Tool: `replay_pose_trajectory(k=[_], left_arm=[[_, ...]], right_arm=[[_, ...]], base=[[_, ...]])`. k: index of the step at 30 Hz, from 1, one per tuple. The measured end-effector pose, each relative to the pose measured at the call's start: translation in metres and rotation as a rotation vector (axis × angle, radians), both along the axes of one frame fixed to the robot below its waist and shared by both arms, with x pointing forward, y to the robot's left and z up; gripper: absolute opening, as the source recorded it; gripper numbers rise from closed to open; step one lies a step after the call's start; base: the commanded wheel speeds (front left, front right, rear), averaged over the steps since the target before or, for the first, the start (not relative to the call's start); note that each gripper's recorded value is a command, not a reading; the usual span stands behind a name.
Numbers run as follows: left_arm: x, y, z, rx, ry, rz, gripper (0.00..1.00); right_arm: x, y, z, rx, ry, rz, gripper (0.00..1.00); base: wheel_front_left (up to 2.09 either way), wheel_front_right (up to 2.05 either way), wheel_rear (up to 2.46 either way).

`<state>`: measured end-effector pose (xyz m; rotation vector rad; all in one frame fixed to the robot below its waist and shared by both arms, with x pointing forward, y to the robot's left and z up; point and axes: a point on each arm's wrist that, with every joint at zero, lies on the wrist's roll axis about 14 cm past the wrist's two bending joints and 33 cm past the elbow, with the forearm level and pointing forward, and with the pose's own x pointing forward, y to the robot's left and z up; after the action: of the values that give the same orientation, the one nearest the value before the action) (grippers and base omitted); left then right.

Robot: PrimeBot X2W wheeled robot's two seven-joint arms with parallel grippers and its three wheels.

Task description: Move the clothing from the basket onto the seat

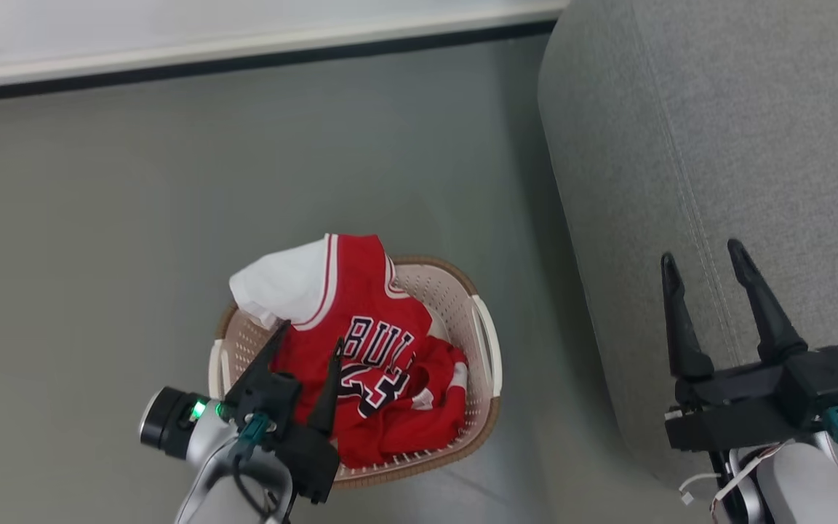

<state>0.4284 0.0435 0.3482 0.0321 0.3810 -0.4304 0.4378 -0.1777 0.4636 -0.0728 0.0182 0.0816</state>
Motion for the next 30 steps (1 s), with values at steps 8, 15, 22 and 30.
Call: replay_pose_trajectory(k=[8,15,22,30], left_arm=[[0.014,-0.025,-0.045,0.018,0.114,-0.066,1.00],[0.032,-0.038,-0.079,0.027,0.179,-0.086,1.00],[0.049,-0.042,-0.114,0.035,0.239,-0.070,1.00],[0.067,-0.037,-0.156,0.049,0.283,-0.019,1.00]], right_arm=[[0.020,-0.002,-0.008,0.001,-0.008,-0.012,1.00],[0.040,-0.004,-0.017,-0.005,-0.019,-0.013,1.00],[0.059,-0.002,-0.030,-0.002,-0.021,-0.013,1.00],[0.077,-0.011,-0.053,-0.031,-0.008,-0.030,1.00]], base=[[0.00,0.00,0.00],[0.00,0.00,0.00],[0.00,0.00,0.00],[0.00,0.00,0.00]])
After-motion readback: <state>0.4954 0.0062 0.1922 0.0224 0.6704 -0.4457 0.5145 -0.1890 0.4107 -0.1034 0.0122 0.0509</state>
